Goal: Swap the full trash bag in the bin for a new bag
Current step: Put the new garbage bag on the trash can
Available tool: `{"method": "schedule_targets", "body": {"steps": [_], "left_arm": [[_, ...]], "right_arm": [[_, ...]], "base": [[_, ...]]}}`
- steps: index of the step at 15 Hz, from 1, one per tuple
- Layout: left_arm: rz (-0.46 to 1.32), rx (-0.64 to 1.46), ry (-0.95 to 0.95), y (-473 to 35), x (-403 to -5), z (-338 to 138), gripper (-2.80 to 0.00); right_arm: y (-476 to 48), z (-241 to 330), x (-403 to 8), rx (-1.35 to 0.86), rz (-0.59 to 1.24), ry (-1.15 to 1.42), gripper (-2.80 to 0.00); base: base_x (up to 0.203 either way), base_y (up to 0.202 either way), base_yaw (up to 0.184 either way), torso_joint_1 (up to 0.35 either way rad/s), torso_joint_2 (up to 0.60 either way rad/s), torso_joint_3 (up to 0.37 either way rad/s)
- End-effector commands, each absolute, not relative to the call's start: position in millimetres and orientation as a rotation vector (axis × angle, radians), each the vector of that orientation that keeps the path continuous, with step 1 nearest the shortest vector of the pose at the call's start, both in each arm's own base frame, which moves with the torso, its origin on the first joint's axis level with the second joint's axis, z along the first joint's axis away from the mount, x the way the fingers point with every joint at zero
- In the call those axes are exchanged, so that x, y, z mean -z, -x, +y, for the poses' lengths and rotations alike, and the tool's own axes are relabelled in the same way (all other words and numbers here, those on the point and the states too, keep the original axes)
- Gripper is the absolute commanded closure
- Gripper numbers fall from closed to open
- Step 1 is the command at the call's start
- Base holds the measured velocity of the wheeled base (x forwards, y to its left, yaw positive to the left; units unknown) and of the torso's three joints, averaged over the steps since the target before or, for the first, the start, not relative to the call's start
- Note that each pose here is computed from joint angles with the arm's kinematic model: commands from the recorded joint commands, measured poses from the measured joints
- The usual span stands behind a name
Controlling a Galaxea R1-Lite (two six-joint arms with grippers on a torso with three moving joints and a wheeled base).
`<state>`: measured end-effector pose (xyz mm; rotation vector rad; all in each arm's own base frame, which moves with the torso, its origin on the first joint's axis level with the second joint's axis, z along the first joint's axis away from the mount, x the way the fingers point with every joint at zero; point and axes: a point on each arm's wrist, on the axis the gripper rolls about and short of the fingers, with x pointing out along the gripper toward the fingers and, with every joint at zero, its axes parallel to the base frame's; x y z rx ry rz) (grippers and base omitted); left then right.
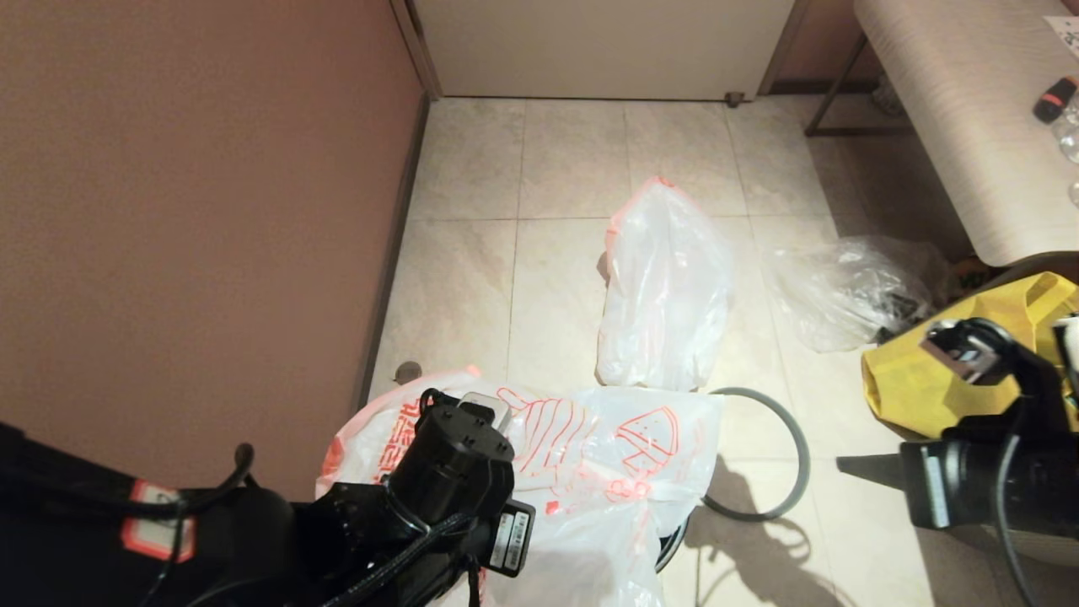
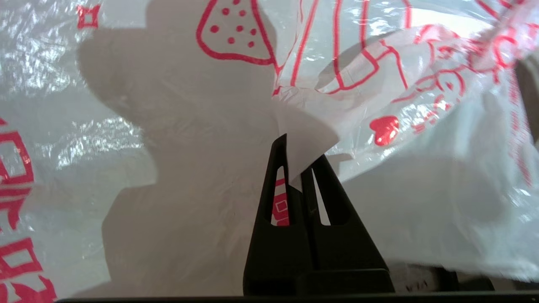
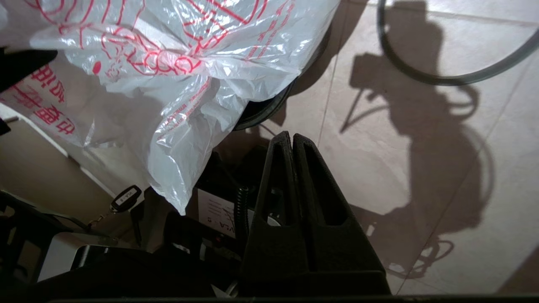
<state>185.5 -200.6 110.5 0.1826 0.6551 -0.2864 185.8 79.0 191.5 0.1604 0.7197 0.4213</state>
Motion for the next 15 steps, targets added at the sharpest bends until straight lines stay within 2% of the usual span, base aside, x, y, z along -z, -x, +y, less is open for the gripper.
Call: {"method": "schedule_targets", "body": {"steps": [1, 4, 8, 11, 15], "left_arm": [[0.693, 0.233, -0.198, -203.4, -89.0, -202.4, 0.0], [0.639, 0.195, -0.131, -220.9, -89.0, -198.0, 0.0], [0.594, 0.192, -0.095, -233.4, -80.8, -203.3, 0.0], [0.574, 0.196, -0.069, -234.5, -81.7, -204.4, 0.0], [0.554, 0.201, -0.024, -229.9, -90.9, -203.9, 0.0]], "right_arm": [[-217.6, 100.2, -154.1, -0.43, 0.869, -0.133, 0.0], [-248.8, 124.9, -117.2, -0.476, 0.906, -0.122, 0.0], [-260.0, 168.5, -83.9, -0.572, 0.95, -0.072, 0.0], [-286.8, 189.1, -69.6, -0.603, 0.857, -0.091, 0.0], [-312.2, 203.6, -23.9, -0.578, 0.893, -0.073, 0.0]], "base": [[0.0, 0.0, 0.0, 0.0, 0.0, 0.0], [0.0, 0.0, 0.0, 0.0, 0.0, 0.0], [0.0, 0.0, 0.0, 0.0, 0.0, 0.0], [0.0, 0.0, 0.0, 0.0, 0.0, 0.0], [0.0, 0.0, 0.0, 0.0, 0.0, 0.0]]}}
